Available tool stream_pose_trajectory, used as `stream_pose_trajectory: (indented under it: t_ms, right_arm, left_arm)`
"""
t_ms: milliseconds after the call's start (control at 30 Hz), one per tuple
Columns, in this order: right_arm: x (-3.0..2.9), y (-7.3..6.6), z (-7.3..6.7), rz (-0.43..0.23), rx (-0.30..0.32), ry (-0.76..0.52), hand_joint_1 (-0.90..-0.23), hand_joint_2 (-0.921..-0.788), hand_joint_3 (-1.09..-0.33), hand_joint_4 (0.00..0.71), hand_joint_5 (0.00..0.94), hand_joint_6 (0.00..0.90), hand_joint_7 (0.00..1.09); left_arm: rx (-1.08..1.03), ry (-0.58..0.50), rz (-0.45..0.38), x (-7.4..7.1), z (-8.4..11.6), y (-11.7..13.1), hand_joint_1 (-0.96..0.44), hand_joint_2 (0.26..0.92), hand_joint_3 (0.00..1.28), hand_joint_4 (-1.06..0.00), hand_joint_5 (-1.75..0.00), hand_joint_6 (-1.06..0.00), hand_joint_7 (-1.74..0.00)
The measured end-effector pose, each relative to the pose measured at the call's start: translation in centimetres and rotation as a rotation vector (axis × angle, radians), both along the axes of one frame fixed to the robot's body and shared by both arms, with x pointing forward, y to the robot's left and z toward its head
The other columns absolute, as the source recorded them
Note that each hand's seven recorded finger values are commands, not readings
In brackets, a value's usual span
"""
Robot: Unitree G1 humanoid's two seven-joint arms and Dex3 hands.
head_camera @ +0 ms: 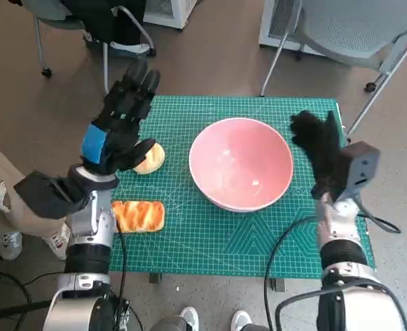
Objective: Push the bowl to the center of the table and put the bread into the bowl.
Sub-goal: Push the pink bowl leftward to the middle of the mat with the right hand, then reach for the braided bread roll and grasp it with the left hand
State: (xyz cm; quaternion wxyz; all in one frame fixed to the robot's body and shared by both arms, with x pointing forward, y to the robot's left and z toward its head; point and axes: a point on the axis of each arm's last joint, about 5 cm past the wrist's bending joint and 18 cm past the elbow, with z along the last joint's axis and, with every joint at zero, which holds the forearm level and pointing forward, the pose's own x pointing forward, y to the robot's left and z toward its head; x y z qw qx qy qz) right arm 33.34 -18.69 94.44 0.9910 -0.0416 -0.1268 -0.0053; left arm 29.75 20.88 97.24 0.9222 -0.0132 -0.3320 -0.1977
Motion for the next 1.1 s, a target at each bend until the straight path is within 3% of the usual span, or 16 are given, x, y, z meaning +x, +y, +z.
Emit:
stream_pose_trajectory:
  t_ms: [133, 233, 367, 567, 800, 1100]
  right_arm:
    - [0.05, 1.0, 2.1, 0.007, -0.074, -0.22, -0.706, -0.921, -0.861, 0.163, 0.001, 0.154, 0.13]
    - [-0.22, 2.1, 3.5, 0.056, -0.096, -0.388, -0.707, -0.921, -0.865, 0.159, 0.0, 0.15, 0.13]
    - [-0.63, 3.2, 4.4, 0.127, -0.104, -0.506, -0.71, -0.921, -0.859, 0.159, 0.001, 0.149, 0.14]
    - [-1.12, 4.0, 4.8, 0.214, -0.13, -0.561, -0.71, -0.921, -0.851, 0.153, 0.0, 0.152, 0.15]
    - [-1.42, 4.3, 4.9, 0.249, -0.127, -0.555, -0.704, -0.921, -0.847, 0.151, 0.0, 0.151, 0.16]
    - [-1.52, 4.5, 4.5, 0.256, -0.111, -0.525, -0.703, -0.921, -0.844, 0.151, 0.0, 0.146, 0.17]
  left_arm:
    - [0.011, -0.016, 0.011, -0.2, 0.4, 0.0, -0.63, 0.921, 0.26, -0.02, 0.0, -0.03, -0.29]
    - [0.039, -0.03, 0.029, -0.5, 0.9, 0.1, -0.71, 0.921, 0.28, -0.01, 0.0, -0.01, -0.29]
    - [0.112, -0.038, 0.06, -1.0, 1.7, 0.5, -0.8, 0.921, 0.28, 0.0, 0.0, 0.0, -0.23]
    - [0.238, -0.02, 0.12, -2.2, 2.9, 1.5, -0.86, 0.921, 0.27, 0.0, 0.0, 0.0, -0.13]
    - [0.316, -0.01, 0.154, -3.9, 3.9, 2.4, -0.83, 0.921, 0.23, 0.0, 0.0, 0.0, -0.07]
    - [0.566, 0.101, 0.158, -7.5, 6.2, 4.9, -0.68, 0.77, 0.1, 0.0, 0.0, -0.05, -0.08]
